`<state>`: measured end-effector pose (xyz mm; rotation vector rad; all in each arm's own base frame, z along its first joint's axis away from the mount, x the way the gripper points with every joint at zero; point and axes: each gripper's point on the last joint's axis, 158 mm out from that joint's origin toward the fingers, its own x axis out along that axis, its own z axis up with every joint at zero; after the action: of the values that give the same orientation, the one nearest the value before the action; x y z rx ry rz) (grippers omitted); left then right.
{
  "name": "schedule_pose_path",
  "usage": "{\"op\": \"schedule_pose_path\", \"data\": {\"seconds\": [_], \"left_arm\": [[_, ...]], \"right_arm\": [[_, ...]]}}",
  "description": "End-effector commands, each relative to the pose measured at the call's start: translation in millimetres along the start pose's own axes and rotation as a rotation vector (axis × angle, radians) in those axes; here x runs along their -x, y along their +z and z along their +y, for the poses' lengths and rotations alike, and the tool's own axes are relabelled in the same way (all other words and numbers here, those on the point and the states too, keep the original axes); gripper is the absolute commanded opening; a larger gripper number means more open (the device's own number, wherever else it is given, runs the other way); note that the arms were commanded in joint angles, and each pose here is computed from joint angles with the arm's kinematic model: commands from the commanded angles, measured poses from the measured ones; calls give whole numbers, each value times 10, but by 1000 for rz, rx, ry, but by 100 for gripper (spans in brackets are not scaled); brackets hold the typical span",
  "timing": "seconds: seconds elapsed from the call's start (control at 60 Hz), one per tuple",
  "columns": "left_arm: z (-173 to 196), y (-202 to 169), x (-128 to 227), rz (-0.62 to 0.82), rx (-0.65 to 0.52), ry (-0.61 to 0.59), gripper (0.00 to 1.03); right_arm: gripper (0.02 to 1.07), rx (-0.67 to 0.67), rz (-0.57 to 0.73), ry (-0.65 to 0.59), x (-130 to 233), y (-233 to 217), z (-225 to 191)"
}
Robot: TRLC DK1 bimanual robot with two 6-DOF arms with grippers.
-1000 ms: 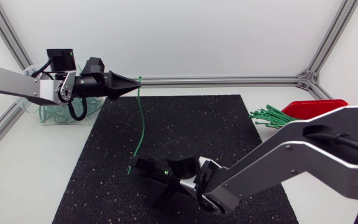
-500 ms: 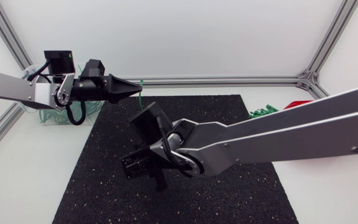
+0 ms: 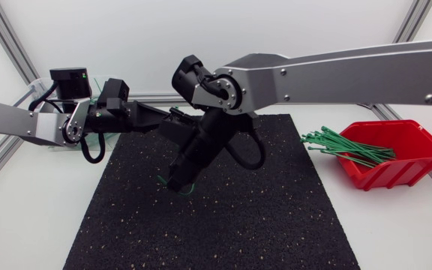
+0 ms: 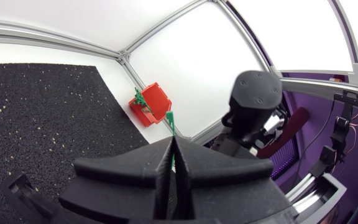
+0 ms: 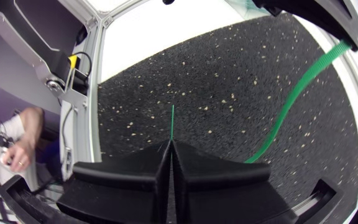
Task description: Take a green cable tie from the red box, thread the tail through the head to close it, then place it in the transparent bin on the left.
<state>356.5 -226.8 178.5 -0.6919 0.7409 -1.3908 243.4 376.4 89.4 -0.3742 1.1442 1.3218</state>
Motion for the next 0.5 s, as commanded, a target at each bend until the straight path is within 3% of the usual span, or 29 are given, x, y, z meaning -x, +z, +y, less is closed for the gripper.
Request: {"op": "schedule_pose_path", "data": {"seconds": [0.0, 0.217, 0.483], "left_arm": [[-84, -85, -40, 10, -31, -12, 3], [-158, -113, -22, -6, -78, -2, 3], [-277, -219, -117, -37, -153, 37, 3]], "right_arm": [[8, -203, 43, 78, -31, -54, -7], [8, -509, 97, 309, 253, -33, 345], [8, -674, 0, 444, 694, 106, 342]]}}
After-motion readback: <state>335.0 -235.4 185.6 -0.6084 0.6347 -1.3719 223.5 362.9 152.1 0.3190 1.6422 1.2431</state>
